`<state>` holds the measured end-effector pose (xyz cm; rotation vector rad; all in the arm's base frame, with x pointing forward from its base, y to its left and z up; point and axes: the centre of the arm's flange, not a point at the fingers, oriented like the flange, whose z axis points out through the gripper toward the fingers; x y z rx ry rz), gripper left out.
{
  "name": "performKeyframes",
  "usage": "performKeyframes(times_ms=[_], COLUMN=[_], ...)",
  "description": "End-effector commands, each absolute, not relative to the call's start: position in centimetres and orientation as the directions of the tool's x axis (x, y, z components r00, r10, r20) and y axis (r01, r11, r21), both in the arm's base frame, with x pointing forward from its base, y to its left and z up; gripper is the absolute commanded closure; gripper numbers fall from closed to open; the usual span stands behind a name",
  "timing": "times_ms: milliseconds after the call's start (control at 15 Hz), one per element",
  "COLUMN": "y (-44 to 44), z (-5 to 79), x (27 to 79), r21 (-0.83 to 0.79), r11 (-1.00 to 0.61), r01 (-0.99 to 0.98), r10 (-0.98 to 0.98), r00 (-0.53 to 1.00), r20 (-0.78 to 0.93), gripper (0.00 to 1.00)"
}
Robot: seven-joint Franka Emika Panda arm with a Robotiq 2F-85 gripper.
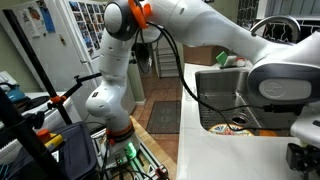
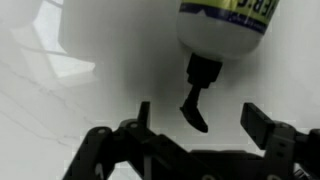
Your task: Place the pump bottle on the right upright
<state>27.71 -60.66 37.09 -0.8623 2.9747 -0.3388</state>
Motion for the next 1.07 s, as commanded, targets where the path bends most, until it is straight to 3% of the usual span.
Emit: performKeyframes(times_ms=[0, 533, 1000], y=[-62.3, -62.8, -62.8], z=[36.6, 36.5, 37.9], x=[27.9, 28.1, 27.7], r21=[-0.191, -0.177, -0.195], r11=[0.831, 0.829, 0.813], r01=[-0.523, -0.531, -0.549], r10=[-0.529, -0.534, -0.541], r00=[-0.848, -0.845, -0.836], r20=[0.017, 0.031, 0.095], gripper=[0.38, 0.99, 0.96])
